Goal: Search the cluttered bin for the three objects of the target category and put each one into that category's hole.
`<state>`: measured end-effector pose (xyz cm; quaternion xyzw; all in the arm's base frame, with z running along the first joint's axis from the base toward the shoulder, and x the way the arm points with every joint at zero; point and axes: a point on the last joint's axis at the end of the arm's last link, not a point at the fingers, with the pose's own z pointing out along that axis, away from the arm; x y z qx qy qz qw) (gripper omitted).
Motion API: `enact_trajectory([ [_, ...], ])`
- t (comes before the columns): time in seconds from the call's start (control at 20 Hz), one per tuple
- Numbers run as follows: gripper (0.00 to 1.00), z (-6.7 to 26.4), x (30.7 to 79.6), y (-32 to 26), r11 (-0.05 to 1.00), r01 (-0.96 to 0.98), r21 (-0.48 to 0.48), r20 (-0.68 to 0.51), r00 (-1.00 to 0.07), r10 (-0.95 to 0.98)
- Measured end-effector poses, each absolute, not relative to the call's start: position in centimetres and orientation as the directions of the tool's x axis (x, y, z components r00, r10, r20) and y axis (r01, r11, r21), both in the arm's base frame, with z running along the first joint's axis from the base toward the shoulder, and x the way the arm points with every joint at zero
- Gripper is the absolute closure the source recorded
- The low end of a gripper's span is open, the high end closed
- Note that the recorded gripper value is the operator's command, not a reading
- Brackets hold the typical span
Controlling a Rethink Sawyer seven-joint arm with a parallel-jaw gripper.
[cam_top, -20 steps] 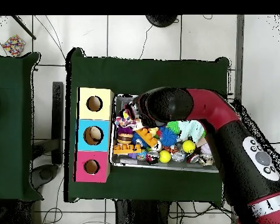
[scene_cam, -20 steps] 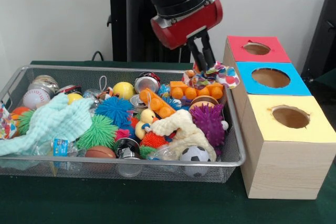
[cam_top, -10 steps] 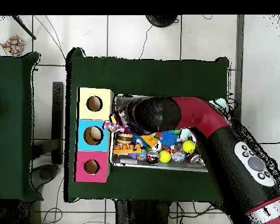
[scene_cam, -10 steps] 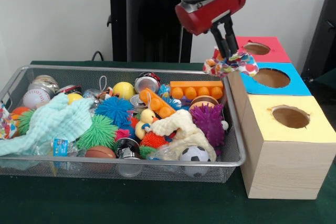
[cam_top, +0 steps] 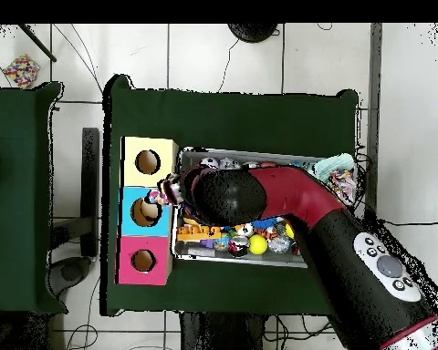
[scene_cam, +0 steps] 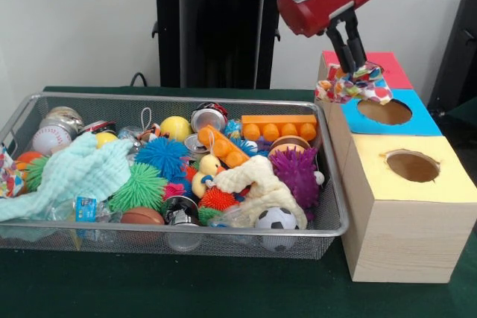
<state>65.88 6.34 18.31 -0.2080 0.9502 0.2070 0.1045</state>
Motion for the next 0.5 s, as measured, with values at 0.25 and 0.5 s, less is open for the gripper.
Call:
enact_trajectory([
  [0.25,1.00,18.5,65.2,8.6,0.825,-0.470,0.314,-0.343,-0.866,-0.363],
  [0.5,1.00,18.8,65.5,10.7,0.819,-0.496,0.287,-0.391,-0.842,-0.372],
])
